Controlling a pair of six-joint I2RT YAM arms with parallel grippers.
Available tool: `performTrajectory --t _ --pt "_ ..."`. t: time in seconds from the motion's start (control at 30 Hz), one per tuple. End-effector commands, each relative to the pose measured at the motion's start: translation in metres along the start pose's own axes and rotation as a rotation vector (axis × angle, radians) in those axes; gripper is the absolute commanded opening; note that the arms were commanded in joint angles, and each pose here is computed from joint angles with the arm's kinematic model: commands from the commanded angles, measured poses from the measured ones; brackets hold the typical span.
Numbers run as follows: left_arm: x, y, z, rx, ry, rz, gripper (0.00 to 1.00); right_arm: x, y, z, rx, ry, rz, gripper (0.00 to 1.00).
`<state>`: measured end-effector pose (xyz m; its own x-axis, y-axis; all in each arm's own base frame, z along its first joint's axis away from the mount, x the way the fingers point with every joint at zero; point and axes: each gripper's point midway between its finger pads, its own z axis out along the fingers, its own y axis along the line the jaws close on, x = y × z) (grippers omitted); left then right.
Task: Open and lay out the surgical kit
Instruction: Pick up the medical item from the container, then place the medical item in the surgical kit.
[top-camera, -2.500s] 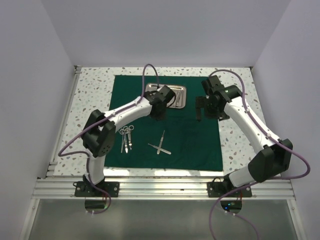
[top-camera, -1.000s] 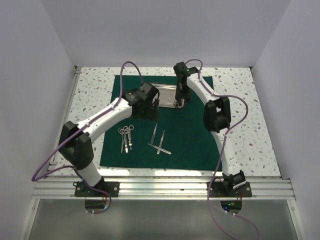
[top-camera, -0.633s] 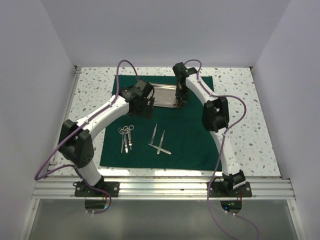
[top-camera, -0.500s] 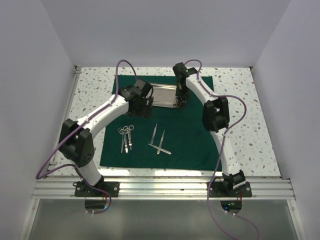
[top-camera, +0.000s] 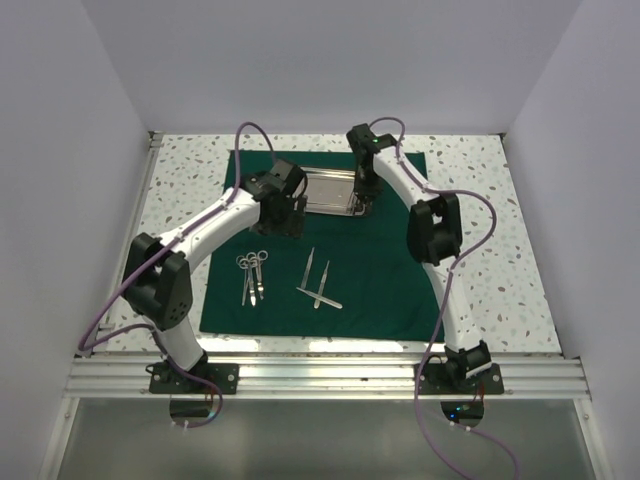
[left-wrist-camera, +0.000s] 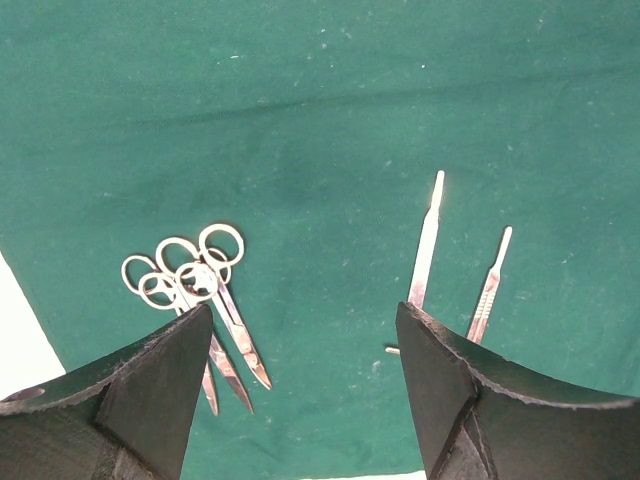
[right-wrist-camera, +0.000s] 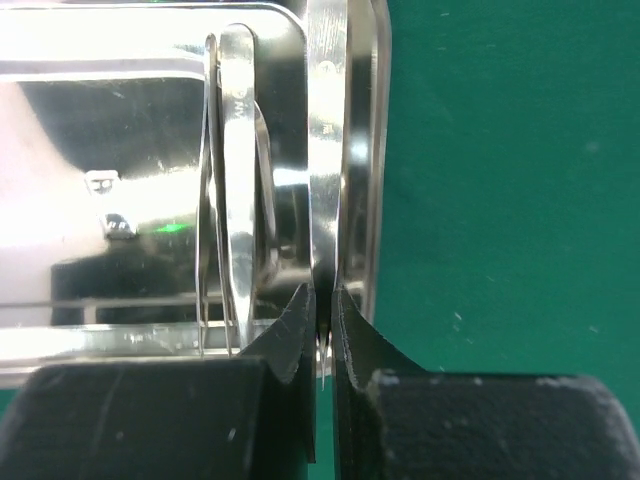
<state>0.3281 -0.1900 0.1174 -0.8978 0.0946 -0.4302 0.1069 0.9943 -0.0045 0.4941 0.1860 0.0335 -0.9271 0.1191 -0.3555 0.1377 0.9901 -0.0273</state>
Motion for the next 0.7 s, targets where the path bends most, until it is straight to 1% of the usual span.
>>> performTrajectory --t 0.0,0.1,0.17,0.2,0.23,0.27,0.3,0.33,0.37,0.4,0.47,0.5,0.53,0.57,0.6,0.63,0.67 --pt "-0.019 -0.003 -0.005 0.023 -0.047 -0.006 0.77 -0.045 -0.009 -0.084 -0.041 -0.169 0.008 0.00" --pt "-0.024 -0.007 -0.007 0.033 -0.051 -0.010 0.76 -0.051 -0.014 -0.117 -0.063 -0.215 0.012 0.00" --pt "-0.028 -0.009 -0.010 0.041 -0.061 -0.014 0.76 -0.047 -0.020 -0.137 -0.070 -0.227 0.009 0.00" --pt "-0.029 -0.009 -0.010 0.041 -0.062 -0.017 0.76 -0.045 -0.023 -0.142 -0.070 -0.225 0.010 0.00" --pt "-0.030 -0.009 -0.011 0.042 -0.065 -0.019 0.76 -0.033 -0.028 -0.137 -0.054 -0.193 0.003 0.00" --pt "-0.030 -0.010 -0.011 0.042 -0.067 -0.015 0.75 -0.031 -0.033 -0.158 -0.069 -0.220 0.012 0.00" --pt "-0.031 -0.009 -0.012 0.040 -0.071 -0.017 0.75 -0.025 -0.036 -0.162 -0.069 -0.214 0.012 0.00" --pt "-0.031 -0.008 -0.012 0.037 -0.072 -0.018 0.75 -0.005 -0.044 -0.153 -0.048 -0.170 0.002 0.00" --pt "-0.032 -0.008 -0.013 0.031 -0.076 -0.014 0.75 0.005 -0.049 -0.153 -0.046 -0.157 0.004 0.00" --pt "-0.033 -0.007 -0.013 0.028 -0.079 -0.014 0.76 0.030 -0.060 -0.157 -0.044 -0.123 -0.001 0.00" --pt "-0.034 -0.005 -0.013 0.021 -0.082 -0.013 0.76 0.054 -0.066 -0.158 -0.062 -0.096 0.016 0.00" --pt "-0.034 -0.005 -0.012 0.020 -0.084 -0.012 0.76 0.064 -0.071 -0.175 -0.092 -0.119 0.029 0.00" --pt "-0.035 -0.006 -0.011 0.020 -0.088 -0.012 0.76 0.097 -0.074 -0.158 -0.100 -0.039 0.035 0.00" --pt "-0.035 -0.007 -0.010 0.023 -0.086 -0.015 0.76 0.112 -0.075 -0.157 -0.115 -0.020 0.042 0.00" --pt "-0.035 -0.008 -0.008 0.027 -0.083 -0.016 0.76 0.143 -0.080 -0.146 -0.105 0.044 0.031 0.00" --pt "-0.037 -0.010 -0.008 0.033 -0.085 -0.017 0.76 0.153 -0.075 -0.154 -0.151 0.038 0.048 0.00" --pt "-0.037 -0.012 -0.006 0.041 -0.080 -0.018 0.76 0.165 -0.074 -0.153 -0.158 0.055 0.048 0.00"
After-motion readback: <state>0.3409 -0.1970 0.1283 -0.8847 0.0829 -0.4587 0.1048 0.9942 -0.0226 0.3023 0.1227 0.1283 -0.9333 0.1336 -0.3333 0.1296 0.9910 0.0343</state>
